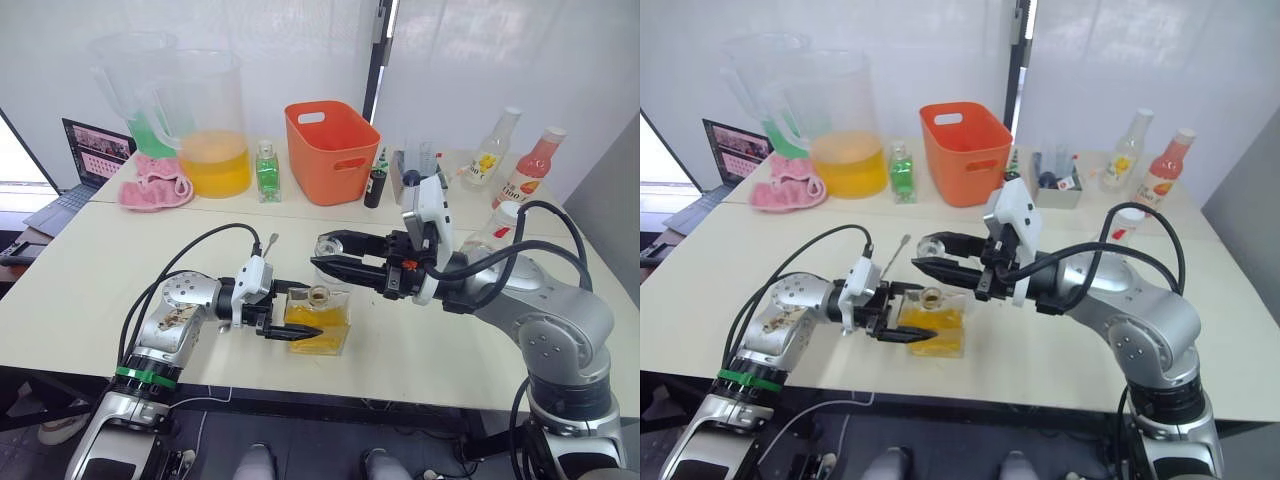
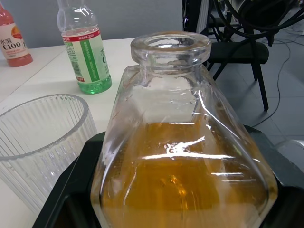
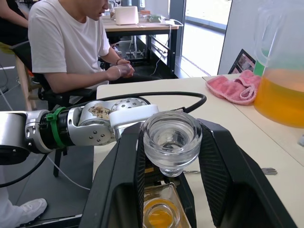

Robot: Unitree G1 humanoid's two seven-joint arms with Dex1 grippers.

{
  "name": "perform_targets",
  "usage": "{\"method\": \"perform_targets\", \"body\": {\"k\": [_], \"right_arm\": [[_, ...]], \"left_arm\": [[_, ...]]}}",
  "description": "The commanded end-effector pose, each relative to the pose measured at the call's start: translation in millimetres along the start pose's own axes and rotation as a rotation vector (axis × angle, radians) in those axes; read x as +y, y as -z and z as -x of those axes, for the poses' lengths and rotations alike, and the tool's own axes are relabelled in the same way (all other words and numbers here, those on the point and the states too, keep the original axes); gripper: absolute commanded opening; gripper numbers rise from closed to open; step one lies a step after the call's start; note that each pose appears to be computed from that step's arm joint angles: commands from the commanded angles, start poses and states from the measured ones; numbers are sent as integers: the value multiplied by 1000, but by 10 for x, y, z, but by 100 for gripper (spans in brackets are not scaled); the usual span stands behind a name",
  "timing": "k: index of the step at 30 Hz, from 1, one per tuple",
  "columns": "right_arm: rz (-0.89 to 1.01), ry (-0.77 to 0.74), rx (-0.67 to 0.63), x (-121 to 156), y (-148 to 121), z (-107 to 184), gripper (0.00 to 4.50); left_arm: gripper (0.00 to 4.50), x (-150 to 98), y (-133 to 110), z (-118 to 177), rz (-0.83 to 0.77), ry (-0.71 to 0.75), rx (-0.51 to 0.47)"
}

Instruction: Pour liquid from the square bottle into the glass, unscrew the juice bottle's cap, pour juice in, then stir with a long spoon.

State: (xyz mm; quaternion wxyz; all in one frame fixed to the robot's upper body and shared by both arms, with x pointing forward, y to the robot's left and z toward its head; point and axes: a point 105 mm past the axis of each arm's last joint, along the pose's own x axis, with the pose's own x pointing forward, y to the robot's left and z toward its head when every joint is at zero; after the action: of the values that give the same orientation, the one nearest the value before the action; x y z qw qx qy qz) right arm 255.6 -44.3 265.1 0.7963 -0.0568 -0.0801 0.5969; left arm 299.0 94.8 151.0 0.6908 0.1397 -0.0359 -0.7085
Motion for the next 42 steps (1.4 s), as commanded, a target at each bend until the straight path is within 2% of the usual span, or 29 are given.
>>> {"method": "perform_targets", "body": {"k": [1,4,10,13,17,19,23,26,33,42], "right_arm": [[32,18,-36,11,-125,121,108],[-17,88,2,-51,-76,433,108],[-81,340,138,-214,191,1152,108],[-144,565,180,-366,431,1705,108],[-179,802,221,-496,765,2303,108],[-169,932,249,-559,959,2613,108],[-112,1215,232,-757,1153,3113,108],[-90,1344,215,-918,1250,3250,108],[-73,1448,188,-1153,1423,3269,108],[-168,1495,162,-1168,1695,3249,108]], "left_arm": [[283,-37,135,-34,26,23,55],[283,-24,122,-41,27,27,47],[283,7,79,-76,28,32,14],[283,18,72,-101,24,41,6],[283,58,32,-127,21,33,-18],[283,81,5,-133,18,24,-28],[283,83,-5,-115,14,9,-24],[283,71,-4,-99,15,0,-19],[283,66,-10,-52,25,-35,-21],[283,99,-34,-1,24,-73,-20]]}}
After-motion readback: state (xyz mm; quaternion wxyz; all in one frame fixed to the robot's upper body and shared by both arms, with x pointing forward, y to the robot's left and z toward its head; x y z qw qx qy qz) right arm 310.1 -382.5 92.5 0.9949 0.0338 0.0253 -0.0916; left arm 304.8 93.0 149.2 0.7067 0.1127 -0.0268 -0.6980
